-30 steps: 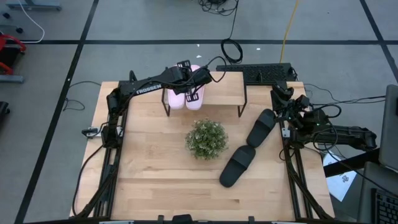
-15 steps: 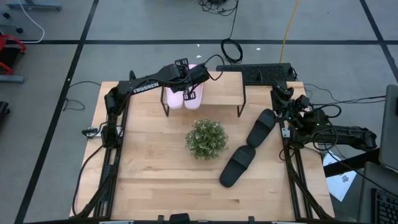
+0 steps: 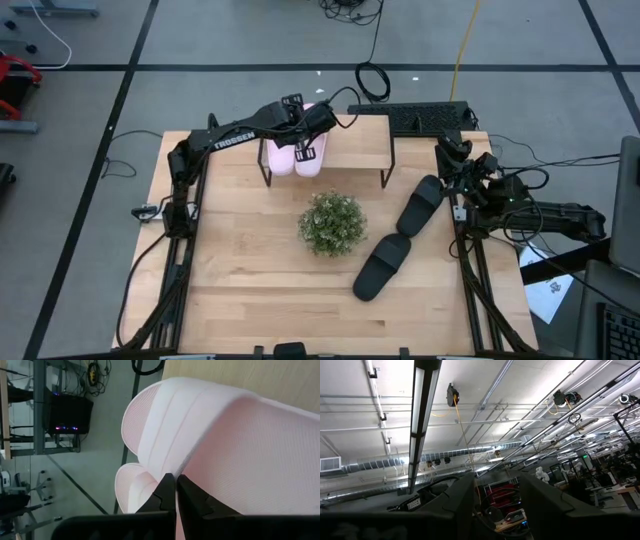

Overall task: Pick and place slides into the shelf
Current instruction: Put the pink slide on the shelf

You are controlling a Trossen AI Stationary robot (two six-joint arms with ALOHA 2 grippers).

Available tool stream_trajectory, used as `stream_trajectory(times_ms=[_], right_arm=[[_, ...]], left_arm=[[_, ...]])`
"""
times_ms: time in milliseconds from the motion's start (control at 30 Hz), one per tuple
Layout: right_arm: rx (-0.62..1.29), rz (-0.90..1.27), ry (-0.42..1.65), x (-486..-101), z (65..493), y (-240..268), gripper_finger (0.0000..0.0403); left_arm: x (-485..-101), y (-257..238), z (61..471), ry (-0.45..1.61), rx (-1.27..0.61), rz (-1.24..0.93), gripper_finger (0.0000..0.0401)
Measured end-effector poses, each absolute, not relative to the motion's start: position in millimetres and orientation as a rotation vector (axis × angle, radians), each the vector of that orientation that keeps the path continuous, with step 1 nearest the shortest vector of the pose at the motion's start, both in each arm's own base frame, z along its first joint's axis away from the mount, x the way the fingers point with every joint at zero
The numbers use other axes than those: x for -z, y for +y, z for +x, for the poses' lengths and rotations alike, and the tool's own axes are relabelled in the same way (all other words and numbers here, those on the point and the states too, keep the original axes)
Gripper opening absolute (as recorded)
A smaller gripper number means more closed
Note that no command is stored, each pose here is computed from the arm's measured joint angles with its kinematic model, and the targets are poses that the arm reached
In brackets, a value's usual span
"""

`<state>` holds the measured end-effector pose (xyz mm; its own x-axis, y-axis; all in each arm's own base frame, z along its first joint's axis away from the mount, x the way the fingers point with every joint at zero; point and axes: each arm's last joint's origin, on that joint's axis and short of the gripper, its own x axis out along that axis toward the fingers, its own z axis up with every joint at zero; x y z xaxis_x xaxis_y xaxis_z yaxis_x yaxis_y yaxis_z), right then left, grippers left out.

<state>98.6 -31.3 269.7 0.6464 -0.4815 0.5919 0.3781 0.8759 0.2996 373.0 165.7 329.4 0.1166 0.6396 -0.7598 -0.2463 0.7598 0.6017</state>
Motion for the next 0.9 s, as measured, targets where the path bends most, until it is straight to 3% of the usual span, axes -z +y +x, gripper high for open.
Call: stream_trajectory(times_ms=[900], right_arm=[[0.49,0.154,-0.717,-269.6,98.6,-31.3,0.0148]], left_arm=[[-329.0,166.0,373.2,1.278,-0.669,0.307,0.0011]])
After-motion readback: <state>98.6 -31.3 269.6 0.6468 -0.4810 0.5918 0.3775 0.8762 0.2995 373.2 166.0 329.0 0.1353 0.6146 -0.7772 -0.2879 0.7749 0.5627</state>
